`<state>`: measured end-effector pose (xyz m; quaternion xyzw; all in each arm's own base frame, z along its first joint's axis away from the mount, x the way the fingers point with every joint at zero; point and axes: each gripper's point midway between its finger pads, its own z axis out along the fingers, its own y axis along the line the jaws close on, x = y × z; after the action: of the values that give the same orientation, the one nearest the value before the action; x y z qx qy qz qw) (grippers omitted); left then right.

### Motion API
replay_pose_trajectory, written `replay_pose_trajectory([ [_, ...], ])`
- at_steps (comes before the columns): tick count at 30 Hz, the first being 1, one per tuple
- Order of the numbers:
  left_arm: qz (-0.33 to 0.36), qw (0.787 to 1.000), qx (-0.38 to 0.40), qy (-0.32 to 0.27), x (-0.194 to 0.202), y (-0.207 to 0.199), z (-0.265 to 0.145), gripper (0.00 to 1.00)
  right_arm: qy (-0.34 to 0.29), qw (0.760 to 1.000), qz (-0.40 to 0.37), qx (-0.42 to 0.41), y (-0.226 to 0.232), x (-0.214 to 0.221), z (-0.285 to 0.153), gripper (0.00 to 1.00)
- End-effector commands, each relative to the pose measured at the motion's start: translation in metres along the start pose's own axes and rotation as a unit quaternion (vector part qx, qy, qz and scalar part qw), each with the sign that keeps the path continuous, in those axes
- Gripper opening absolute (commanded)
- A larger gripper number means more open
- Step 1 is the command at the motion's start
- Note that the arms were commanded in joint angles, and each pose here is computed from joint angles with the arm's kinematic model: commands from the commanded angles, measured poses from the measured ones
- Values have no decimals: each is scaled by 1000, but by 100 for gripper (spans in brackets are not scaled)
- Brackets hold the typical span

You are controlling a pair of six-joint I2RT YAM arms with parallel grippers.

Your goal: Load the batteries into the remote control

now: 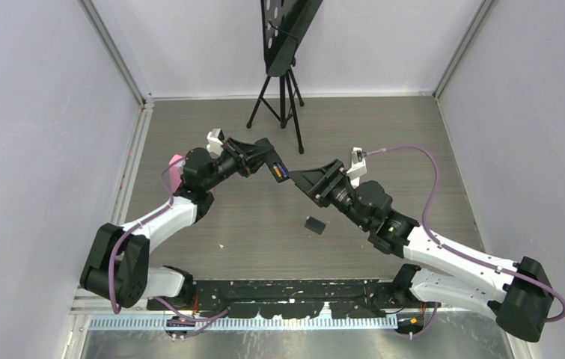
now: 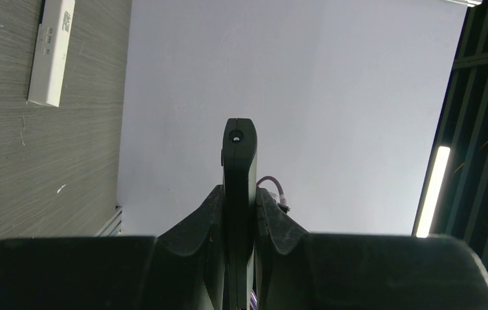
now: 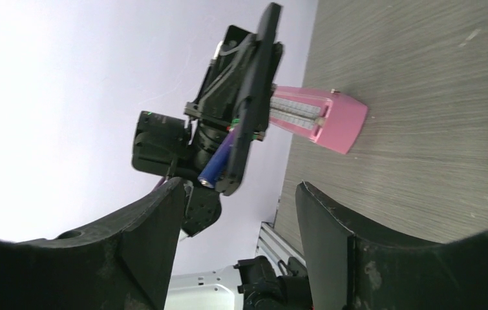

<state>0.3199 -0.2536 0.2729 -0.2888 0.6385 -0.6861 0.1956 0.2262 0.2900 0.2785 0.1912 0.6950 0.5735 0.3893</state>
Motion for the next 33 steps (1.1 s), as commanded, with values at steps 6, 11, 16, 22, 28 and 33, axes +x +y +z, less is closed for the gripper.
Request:
replay_pose_trajectory([
  [6, 22, 999, 33, 14, 10, -24, -4, 0, 8, 996, 2, -91, 45, 4, 13, 76],
  [11, 22, 999, 35, 17, 12, -26, -6, 0, -4, 996, 15, -84, 41, 2, 20, 72],
  [16, 22, 999, 35, 18, 12, -26, -6, 0, -4, 996, 28, -83, 39, 3, 27, 65],
  [22, 21, 999, 35, 22, 14, -26, -7, 0, -11, 996, 39, -78, 34, 2, 30, 56],
  [28, 24, 999, 36, 24, 15, -26, -8, 0, -19, 996, 41, -73, 33, -1, 30, 50],
  [33, 30, 998, 40, 29, 18, -29, -10, 0, -23, 997, 43, -60, 28, -1, 33, 44],
])
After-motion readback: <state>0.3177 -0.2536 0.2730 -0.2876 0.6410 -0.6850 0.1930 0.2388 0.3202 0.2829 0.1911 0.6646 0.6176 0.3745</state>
